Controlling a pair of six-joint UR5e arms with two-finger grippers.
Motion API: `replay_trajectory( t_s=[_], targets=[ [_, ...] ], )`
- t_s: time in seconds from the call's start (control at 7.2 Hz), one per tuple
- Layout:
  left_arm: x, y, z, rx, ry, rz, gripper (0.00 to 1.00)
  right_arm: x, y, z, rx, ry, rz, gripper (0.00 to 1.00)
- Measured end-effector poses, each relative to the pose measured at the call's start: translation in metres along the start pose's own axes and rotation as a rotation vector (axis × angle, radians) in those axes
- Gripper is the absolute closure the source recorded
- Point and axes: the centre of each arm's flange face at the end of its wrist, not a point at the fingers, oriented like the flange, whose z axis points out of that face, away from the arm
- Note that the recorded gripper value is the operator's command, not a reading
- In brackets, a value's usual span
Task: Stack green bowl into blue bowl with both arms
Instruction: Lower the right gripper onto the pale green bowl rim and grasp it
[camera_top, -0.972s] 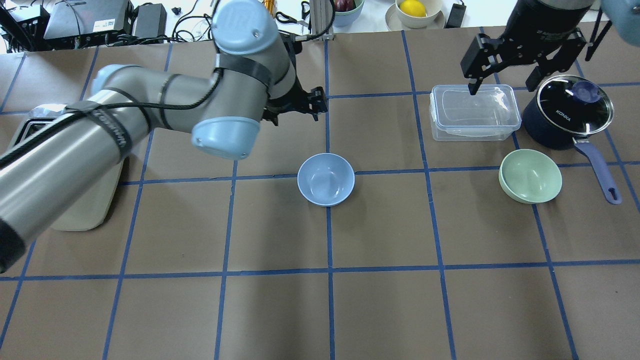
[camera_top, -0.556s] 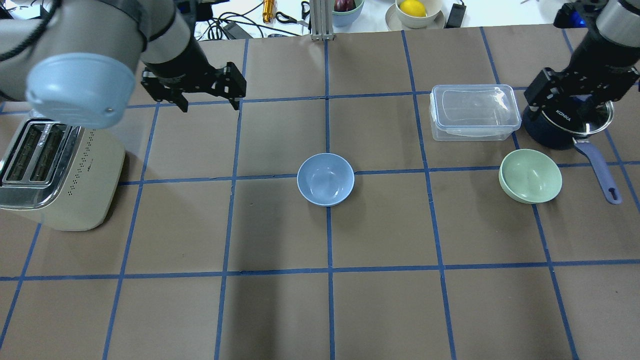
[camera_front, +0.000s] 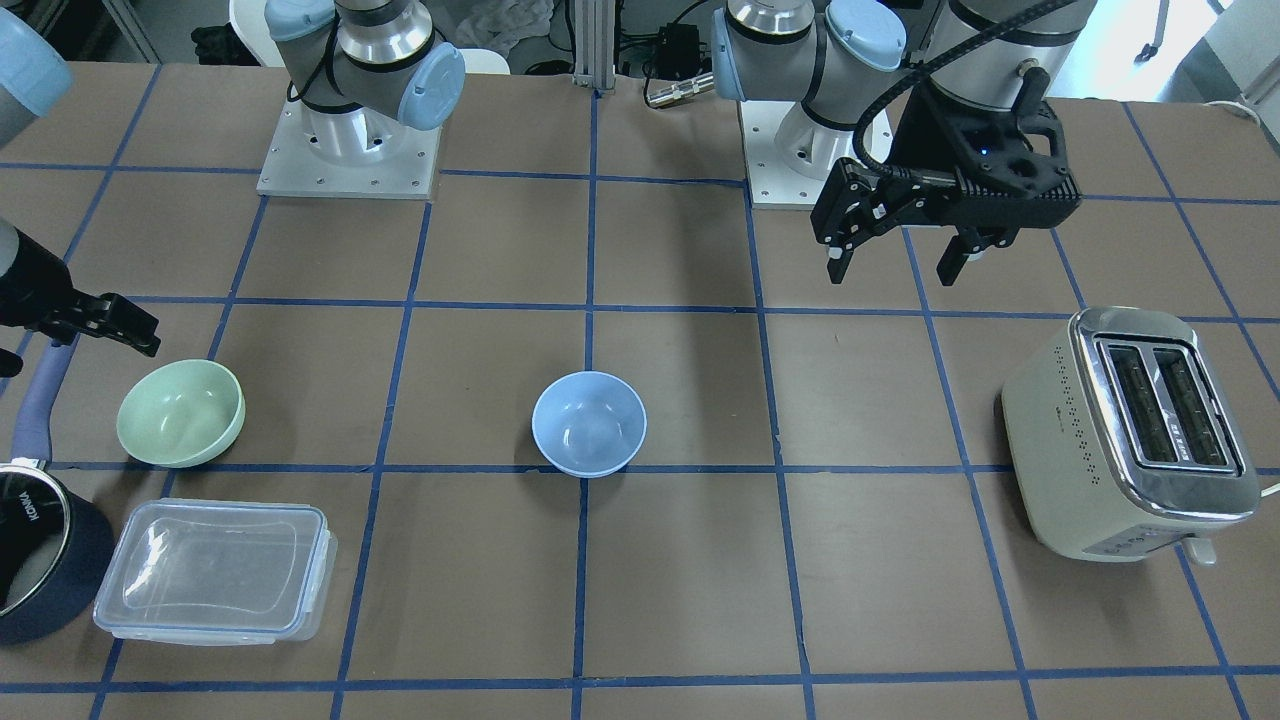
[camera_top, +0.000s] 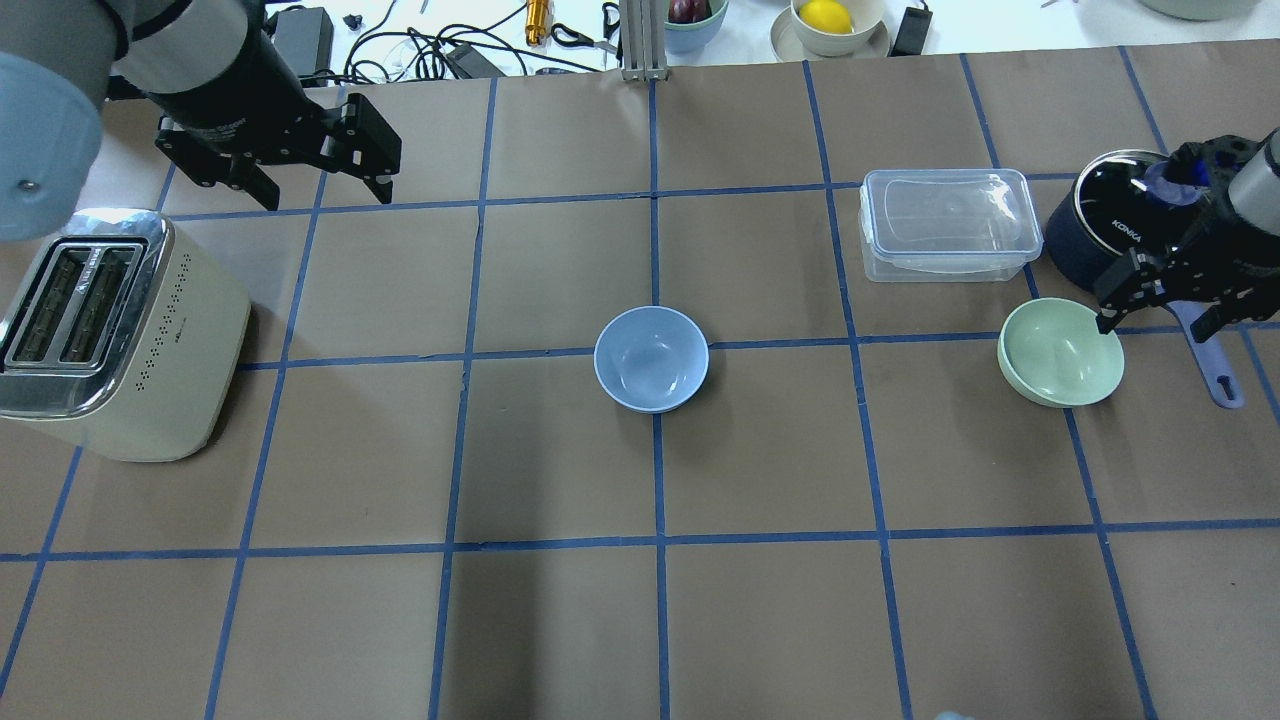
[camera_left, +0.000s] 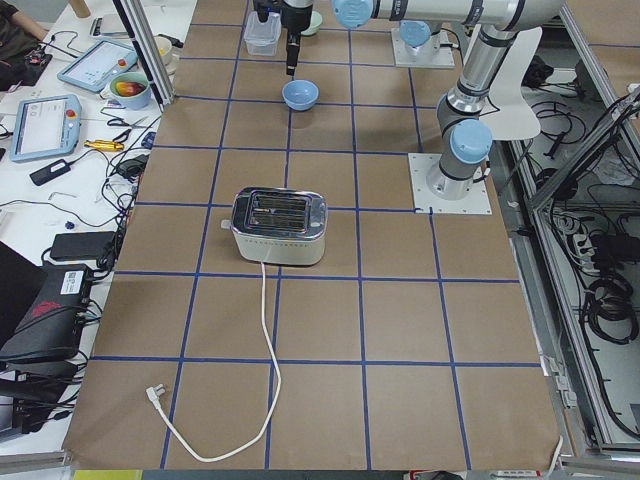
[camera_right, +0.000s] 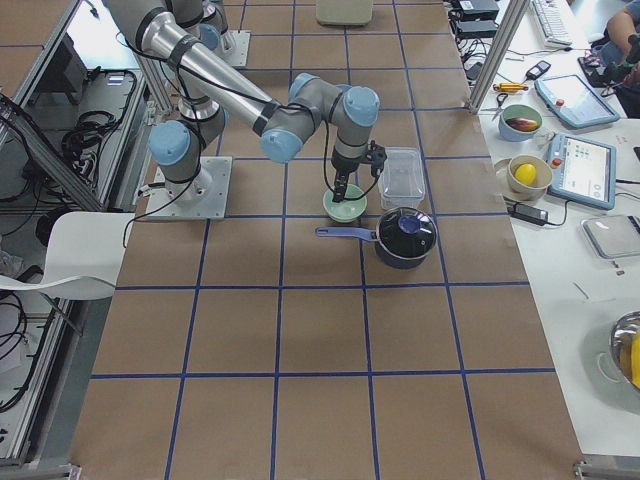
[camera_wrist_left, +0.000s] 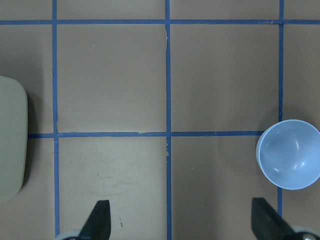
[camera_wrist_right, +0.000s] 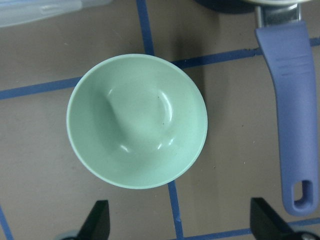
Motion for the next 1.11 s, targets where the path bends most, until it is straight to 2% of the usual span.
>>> replay_trajectory(
  t_s=[0.14,0.28,0.42,0.56,0.69,1.11],
  targets=[
    [-0.005,0.001,-0.005,0.016,-0.002,0.001,0.0,0.005,-0.003,0.028,-0.018,0.023,0.026,0.09],
    [-0.008,0.002,-0.008,0.023,-0.002,-0.001,0.0,0.008,-0.004,0.05,-0.034,0.039,0.041,0.2],
    [-0.01,0.003,-0.01,0.028,-0.002,-0.003,0.0,0.007,-0.002,0.066,-0.052,0.042,0.049,0.46],
    [-0.012,0.003,-0.011,0.03,-0.001,-0.007,0.0,0.006,0.0,0.076,-0.063,0.04,0.052,0.81],
    [-0.012,0.003,-0.01,0.029,0.002,-0.011,0.0,0.006,0.002,0.08,-0.066,0.039,0.049,1.0],
    [-0.012,0.005,-0.009,0.027,0.005,-0.019,0.0,0.005,0.002,0.081,-0.064,0.038,0.043,1.0]
  ],
)
